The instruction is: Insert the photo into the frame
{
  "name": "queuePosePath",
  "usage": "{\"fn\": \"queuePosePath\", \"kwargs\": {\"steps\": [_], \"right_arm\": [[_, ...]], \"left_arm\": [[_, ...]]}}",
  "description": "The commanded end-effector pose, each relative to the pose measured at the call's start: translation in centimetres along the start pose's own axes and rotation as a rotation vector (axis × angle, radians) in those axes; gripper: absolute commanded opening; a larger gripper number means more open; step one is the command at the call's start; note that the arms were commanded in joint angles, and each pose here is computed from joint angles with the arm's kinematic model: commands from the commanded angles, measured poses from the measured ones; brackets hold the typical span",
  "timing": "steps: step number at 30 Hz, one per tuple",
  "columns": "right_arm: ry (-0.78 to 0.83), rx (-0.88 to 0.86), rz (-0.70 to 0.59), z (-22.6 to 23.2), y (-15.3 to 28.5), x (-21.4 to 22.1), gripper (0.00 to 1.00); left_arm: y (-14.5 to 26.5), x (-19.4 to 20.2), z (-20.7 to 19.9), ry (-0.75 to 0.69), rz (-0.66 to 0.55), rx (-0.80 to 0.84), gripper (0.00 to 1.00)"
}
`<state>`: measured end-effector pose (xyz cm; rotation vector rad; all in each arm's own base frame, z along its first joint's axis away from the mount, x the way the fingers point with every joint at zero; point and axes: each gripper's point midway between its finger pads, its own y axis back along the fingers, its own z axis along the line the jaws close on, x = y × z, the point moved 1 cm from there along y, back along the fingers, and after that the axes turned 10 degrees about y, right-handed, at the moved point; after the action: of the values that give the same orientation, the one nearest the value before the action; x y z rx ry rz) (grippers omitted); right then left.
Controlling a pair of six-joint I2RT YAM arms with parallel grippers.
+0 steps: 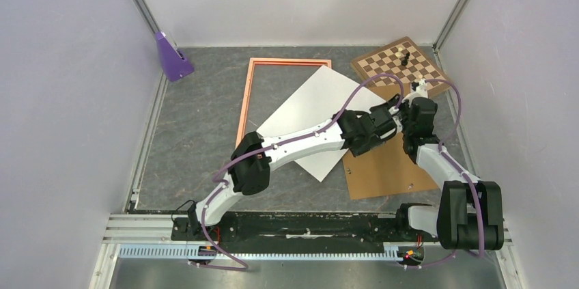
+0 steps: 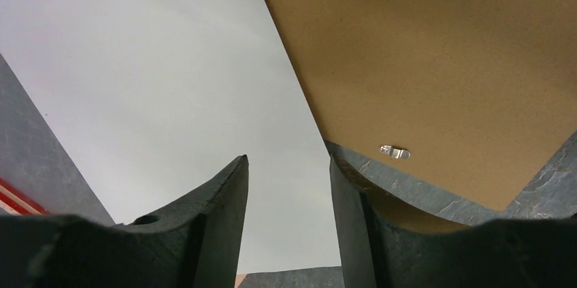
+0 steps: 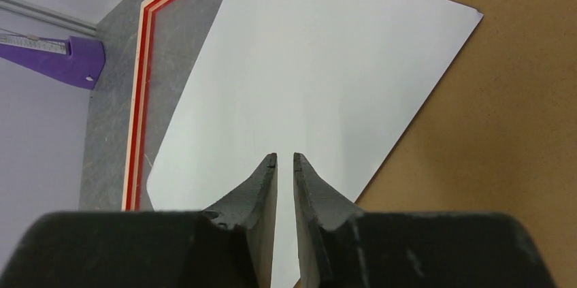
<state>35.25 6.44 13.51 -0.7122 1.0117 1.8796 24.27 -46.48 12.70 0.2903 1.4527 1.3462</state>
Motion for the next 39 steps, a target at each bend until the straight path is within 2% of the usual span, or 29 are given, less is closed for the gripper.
{"fn": "queuePosePath", "kwargs": {"steps": [1, 5, 11, 12, 16, 20, 24, 31, 39], "right_arm": [[0.073, 0.010, -0.046, -0.5, -0.3, -1.2, 0.17], [0.181, 0.047, -0.030, -1.5, -0.3, -1.4, 0.18], [0.354, 0.029, 0.054, -2.5, -0.2, 0.6, 0.29], [0.367, 0.025, 0.072, -2.6, -0.2, 1.3, 0.31], [0.404, -0.027, 0.144, -2.8, 0.0, 3.8, 0.51], [0.410, -0.065, 0.174, -2.6, 0.5, 5.4, 0.59], [0.392, -0.103, 0.172, -2.0, 0.8, 6.7, 0.61], [0.385, -0.168, 0.175, -0.4, 1.1, 8.9, 0.62], [0.354, -0.192, 0.186, -0.1, 1.1, 10.2, 0.63]], "left_arm": [[1.1, -0.9, -0.3, 0.043, -0.032, 0.036, 0.56], [2.2, -0.6, 2.2, 0.104, -0.027, 0.106, 0.59], [3.6, 1.2, 9.7, 0.270, -0.040, 0.219, 0.68], [3.6, 1.6, 11.1, 0.298, -0.041, 0.228, 0.74], [3.1, 2.9, 15.8, 0.399, -0.041, 0.270, 0.75], [1.5, 3.8, 20.6, 0.485, -0.059, 0.260, 0.76], [-1.4, 5.3, 24.4, 0.567, -0.042, 0.262, 0.76], [-5.0, 7.0, 28.1, 0.654, -0.051, 0.308, 0.76], [-7.3, 8.0, 29.2, 0.738, -0.044, 0.414, 0.76]]}}
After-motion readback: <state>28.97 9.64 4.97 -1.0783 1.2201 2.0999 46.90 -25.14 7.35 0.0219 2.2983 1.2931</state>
